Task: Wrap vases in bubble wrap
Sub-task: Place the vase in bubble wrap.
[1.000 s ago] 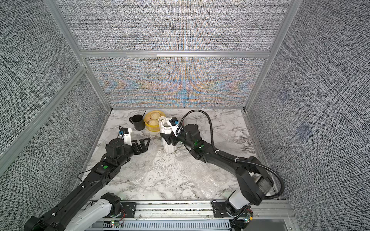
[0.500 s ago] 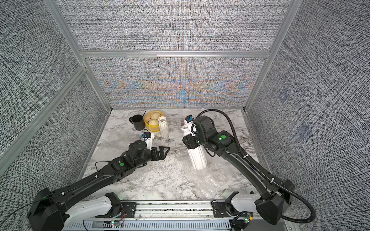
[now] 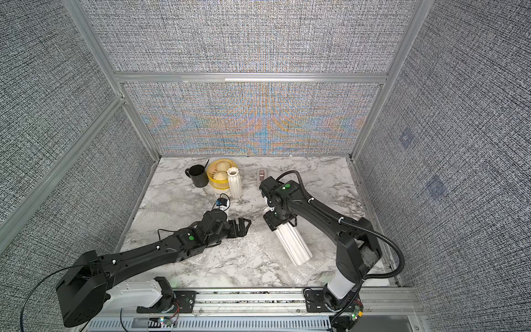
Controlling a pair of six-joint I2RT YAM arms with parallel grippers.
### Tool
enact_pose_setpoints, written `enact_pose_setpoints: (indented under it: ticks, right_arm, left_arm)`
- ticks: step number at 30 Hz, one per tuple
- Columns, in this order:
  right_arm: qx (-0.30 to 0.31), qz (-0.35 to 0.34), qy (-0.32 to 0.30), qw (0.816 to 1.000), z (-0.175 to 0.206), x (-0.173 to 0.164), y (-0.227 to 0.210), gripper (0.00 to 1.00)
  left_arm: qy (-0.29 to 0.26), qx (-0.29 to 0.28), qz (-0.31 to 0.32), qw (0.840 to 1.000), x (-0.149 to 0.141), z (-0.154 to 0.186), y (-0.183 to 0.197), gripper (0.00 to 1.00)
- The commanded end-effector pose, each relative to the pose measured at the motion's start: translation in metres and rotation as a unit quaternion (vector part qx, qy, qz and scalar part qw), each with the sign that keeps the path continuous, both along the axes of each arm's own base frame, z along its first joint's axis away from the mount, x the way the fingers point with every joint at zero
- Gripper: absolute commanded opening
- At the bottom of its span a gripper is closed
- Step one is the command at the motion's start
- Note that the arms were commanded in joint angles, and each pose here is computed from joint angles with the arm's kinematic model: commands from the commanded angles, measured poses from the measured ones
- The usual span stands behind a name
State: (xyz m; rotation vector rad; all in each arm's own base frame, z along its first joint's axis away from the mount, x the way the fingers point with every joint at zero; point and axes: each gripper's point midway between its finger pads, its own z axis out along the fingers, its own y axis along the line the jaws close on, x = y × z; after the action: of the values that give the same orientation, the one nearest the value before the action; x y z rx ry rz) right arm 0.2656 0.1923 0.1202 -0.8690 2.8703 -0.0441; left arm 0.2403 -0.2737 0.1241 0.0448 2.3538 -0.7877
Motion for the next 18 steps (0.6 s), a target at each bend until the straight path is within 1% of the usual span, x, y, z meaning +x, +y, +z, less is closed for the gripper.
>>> enact_pose_setpoints:
  ticks: [1,8,12,15,17,18]
  right_arm:
    - [-0.014,0.006,0.027,1.0,-0.017,-0.001,-0.003,0.34]
    - [-0.04,0.005,0.049,0.998,-0.053,0.012,-0.008,0.35]
    - [-0.04,0.014,0.066,0.997,-0.076,0.015,-0.001,0.39]
    - [-0.043,0.018,0.066,0.997,-0.085,0.02,0.001,0.48]
    - [-0.034,0.02,0.062,0.997,-0.089,0.022,0.006,0.6]
    - [-0.032,0.019,0.062,0.997,-0.091,0.024,0.007,0.64]
  left_arm:
    - [-0.009,-0.006,0.021,1.0,0.005,0.004,0.004,0.99]
    - [-0.004,0.0,0.025,1.0,0.004,-0.002,0.006,0.99]
    - [-0.004,0.004,0.031,1.0,0.007,-0.004,0.007,0.99]
    - [-0.002,0.005,0.031,0.999,0.007,-0.005,0.007,0.99]
    - [0.0,0.007,0.033,0.999,0.007,-0.007,0.007,0.99]
    - [0.0,0.007,0.034,0.999,0.007,-0.007,0.008,0.99]
